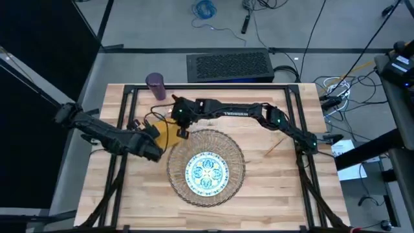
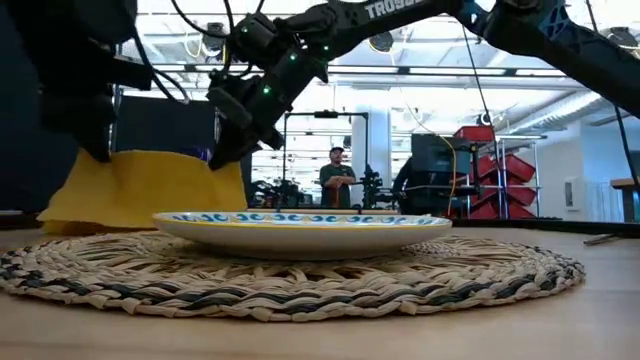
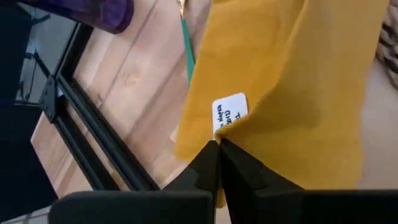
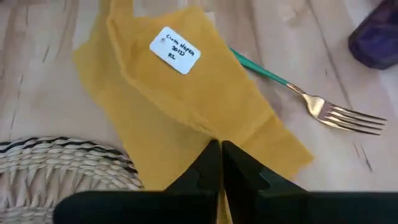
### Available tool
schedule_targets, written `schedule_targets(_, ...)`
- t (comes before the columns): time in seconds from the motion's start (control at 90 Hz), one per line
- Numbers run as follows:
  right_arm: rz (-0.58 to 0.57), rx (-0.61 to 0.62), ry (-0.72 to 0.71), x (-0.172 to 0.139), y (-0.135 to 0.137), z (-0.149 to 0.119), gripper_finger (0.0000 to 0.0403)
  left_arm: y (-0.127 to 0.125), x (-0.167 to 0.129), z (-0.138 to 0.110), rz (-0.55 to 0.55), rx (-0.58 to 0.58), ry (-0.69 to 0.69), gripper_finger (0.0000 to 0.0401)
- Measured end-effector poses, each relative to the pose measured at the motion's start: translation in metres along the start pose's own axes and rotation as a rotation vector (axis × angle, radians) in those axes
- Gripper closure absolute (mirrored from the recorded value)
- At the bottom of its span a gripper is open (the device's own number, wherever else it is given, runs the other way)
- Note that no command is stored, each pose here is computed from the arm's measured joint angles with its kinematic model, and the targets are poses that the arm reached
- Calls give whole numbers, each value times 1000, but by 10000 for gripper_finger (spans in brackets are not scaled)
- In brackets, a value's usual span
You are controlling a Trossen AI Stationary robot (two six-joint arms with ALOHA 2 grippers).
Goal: Set table place
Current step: Fold the yellow table napkin
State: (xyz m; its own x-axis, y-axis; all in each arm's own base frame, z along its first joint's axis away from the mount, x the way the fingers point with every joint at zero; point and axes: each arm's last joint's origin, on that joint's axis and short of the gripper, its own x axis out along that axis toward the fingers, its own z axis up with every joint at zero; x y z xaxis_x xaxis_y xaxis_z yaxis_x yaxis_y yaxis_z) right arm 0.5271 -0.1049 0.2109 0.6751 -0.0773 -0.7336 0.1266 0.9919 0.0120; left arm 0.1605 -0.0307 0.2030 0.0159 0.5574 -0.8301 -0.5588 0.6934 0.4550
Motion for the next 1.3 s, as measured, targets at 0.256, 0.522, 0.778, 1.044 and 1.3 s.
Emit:
schedule_targets(0.256, 12, 2, -34, -1, -18, 2, 403, 5, 5, 5, 13, -21, 25, 401)
schedule_targets(0.522, 43, -16, -71, 0, -23, 4, 403, 2, 6, 8, -34, -58, 21, 401)
schedule_targets(0.778, 45, -13, -62, 13, -25, -2, 403, 2, 12, 14, -19, -151, 32, 401)
schedule_targets(1.044, 34, 0, -85, 13, -34, -1, 403, 5, 15, 17, -23, -182, 65, 401)
schedule_targets(1.3, 40, 11, -101, 22, -43, -5, 403, 5, 16, 17, -22, -196, 70, 401)
